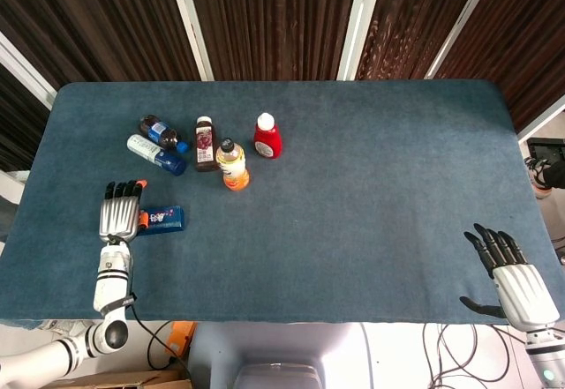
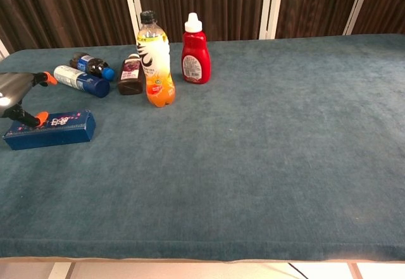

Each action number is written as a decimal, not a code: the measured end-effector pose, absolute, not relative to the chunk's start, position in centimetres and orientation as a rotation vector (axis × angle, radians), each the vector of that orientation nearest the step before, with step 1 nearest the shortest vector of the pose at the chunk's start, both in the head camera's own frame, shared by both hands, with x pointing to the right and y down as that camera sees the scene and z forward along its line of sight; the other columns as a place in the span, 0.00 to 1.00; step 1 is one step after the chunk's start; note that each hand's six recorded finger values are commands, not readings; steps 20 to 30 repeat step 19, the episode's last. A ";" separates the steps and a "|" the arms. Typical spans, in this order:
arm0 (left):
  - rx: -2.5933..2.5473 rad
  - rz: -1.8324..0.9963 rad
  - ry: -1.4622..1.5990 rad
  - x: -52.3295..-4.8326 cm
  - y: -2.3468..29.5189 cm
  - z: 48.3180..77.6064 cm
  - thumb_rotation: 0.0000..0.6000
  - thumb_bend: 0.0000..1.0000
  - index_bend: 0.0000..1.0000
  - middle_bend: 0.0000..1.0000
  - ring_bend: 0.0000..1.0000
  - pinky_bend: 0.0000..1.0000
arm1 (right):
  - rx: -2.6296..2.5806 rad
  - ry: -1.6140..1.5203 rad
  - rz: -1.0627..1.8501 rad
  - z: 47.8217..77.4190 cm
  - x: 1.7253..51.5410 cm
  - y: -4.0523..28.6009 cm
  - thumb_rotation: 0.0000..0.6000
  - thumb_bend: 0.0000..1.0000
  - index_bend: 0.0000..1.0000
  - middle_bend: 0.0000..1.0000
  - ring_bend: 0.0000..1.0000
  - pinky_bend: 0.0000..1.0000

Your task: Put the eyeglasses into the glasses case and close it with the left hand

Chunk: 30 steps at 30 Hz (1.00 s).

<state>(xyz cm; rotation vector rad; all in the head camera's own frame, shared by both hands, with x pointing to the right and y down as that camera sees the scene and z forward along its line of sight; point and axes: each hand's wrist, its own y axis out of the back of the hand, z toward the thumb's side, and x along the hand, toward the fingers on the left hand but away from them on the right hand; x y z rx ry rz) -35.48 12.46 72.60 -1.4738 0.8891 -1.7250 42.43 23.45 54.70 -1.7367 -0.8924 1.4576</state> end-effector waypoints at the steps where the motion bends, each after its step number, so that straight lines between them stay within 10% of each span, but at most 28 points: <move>1: -1.479 -1.707 0.906 -35.5 12.5 72.2 1.00 0.39 0.08 0.09 0.07 0.11 | -1.736 -0.895 1.458 54.7 42.5 23.4 1.00 0.15 0.00 0.00 0.00 0.00; 7: -1.594 -1.510 1.036 -36.2 14.6 67.2 1.00 0.39 0.00 0.00 0.00 0.07 | -1.724 -0.886 1.469 54.9 42.6 23.4 1.00 0.15 0.00 0.00 0.00 0.00; 18: -1.757 -1.325 0.983 -43.2 28.3 55.8 1.00 0.37 0.00 0.00 0.00 0.00 | -1.712 -0.822 1.482 56.3 41.0 23.8 1.00 0.15 0.00 0.00 0.00 0.00; 30: -1.743 -1.318 0.996 -43.4 28.4 55.3 1.00 0.37 0.00 0.00 0.00 0.00 | -1.713 -0.818 1.480 56.4 40.8 23.9 1.00 0.15 0.00 0.00 0.00 0.00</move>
